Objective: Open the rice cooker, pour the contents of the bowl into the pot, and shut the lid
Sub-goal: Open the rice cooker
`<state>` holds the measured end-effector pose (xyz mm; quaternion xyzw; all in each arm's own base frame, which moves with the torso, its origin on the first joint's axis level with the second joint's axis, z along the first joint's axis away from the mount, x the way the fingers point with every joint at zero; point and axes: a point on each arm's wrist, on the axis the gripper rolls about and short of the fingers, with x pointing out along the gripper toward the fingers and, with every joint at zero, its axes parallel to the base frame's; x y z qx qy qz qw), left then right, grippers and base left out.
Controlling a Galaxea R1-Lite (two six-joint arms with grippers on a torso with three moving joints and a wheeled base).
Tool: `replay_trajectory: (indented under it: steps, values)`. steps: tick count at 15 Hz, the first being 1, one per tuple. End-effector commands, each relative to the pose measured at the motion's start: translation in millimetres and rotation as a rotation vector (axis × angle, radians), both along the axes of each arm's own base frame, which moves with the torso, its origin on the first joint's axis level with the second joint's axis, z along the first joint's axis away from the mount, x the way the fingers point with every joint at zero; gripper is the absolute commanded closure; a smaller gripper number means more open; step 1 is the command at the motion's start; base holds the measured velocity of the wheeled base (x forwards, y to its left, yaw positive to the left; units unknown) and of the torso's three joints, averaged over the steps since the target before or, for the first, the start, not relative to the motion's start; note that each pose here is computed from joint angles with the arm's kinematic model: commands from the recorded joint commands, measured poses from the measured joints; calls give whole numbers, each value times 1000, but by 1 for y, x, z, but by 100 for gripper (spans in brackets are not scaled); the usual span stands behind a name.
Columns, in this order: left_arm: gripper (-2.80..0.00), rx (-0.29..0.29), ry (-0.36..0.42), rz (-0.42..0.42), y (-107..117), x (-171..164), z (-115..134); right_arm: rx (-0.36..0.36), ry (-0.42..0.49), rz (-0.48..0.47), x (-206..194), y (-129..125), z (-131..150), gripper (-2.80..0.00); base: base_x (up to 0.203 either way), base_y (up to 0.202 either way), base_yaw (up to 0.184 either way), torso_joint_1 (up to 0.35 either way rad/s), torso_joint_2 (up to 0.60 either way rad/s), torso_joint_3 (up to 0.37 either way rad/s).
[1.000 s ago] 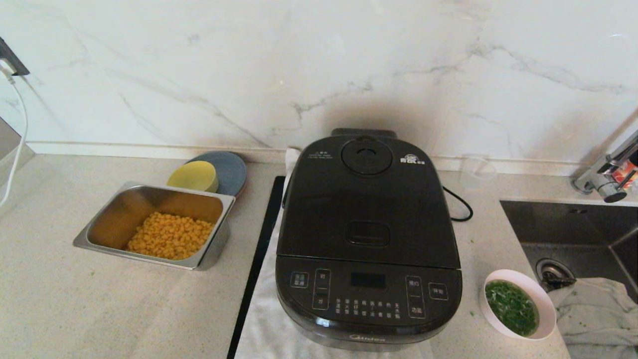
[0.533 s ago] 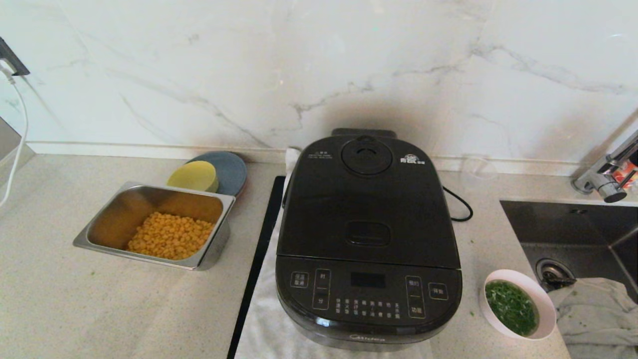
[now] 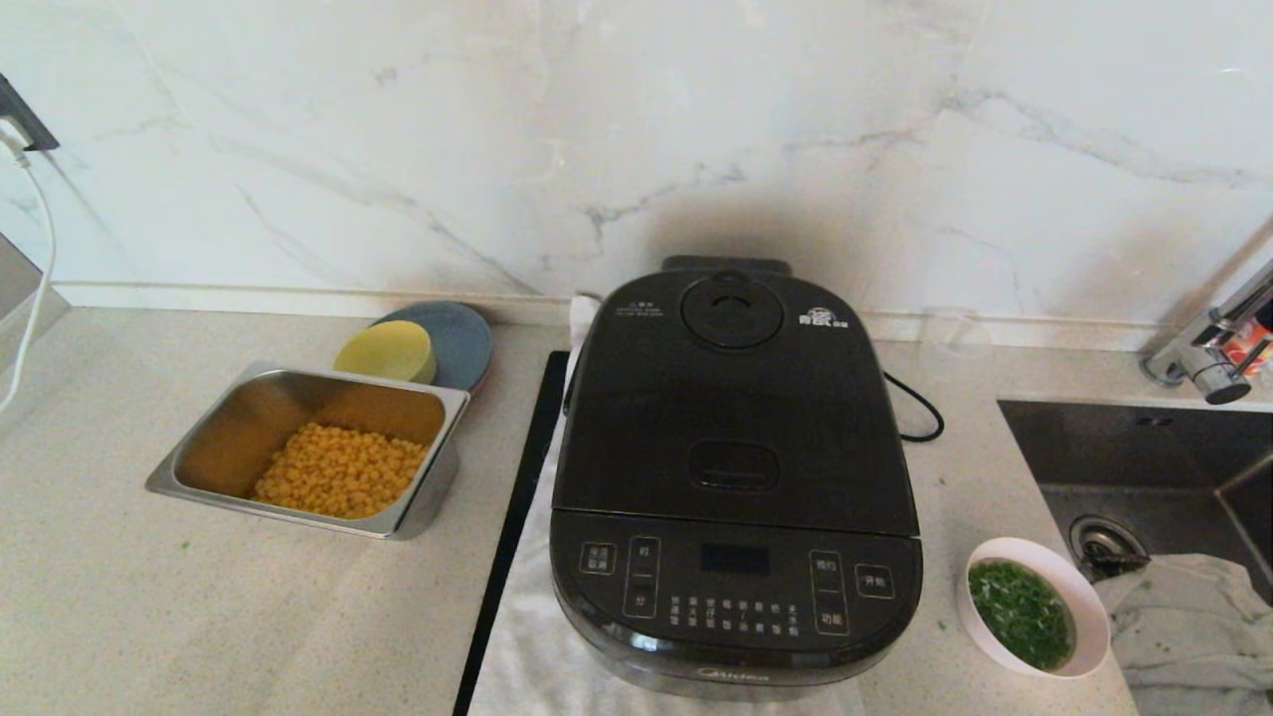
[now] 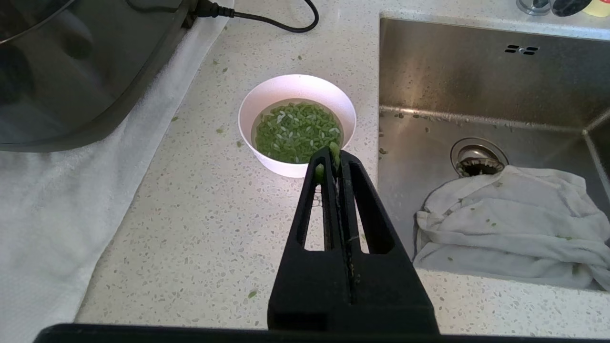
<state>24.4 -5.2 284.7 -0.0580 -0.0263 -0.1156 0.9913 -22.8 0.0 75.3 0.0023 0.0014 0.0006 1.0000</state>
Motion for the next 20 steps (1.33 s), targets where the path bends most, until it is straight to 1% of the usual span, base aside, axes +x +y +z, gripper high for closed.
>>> replay_trajectory:
  steps: [1,2,3,5,6,7,10,12,14,17,19,20]
  values:
    - [0,-48,187,-97,-8,84,26,0,1,0,0,0,0,0,0,0,0,0,0,0]
    - [0,-72,230,-176,-18,103,31,0,0,0,0,0,0,0,0,0,0,0,0,0]
    - [0,-99,275,-268,-32,119,34,0,1,0,0,0,0,0,0,0,0,0,0,0]
    - [0,-143,355,-403,-63,141,36,0,0,0,0,0,0,0,0,0,0,0,0,0]
    - [0,-148,388,-448,-79,150,35,0,2,0,0,0,0,0,0,0,0,0,0,0]
    - [0,-142,408,-470,-94,155,33,0,1,0,0,0,0,0,0,0,0,0,0,0]
    - [0,-97,426,-480,-137,156,27,0,1,0,0,0,0,0,0,0,0,0,0,0]
    - [0,-88,399,-465,-157,159,24,0,1,0,0,0,0,0,0,0,0,0,0,0]
    - [0,-64,419,-471,-172,160,15,0,1,0,0,0,0,0,0,0,0,0,0,0]
    - [0,-38,475,-488,-194,161,-1,0,1,0,0,0,0,0,0,0,0,0,0,0]
    - [0,-13,512,-471,-212,160,-16,0,1,0,0,0,0,0,0,0,0,0,0,0]
    - [0,-1,517,-452,-220,161,-24,0,2,0,0,0,0,0,0,0,0,0,0,0]
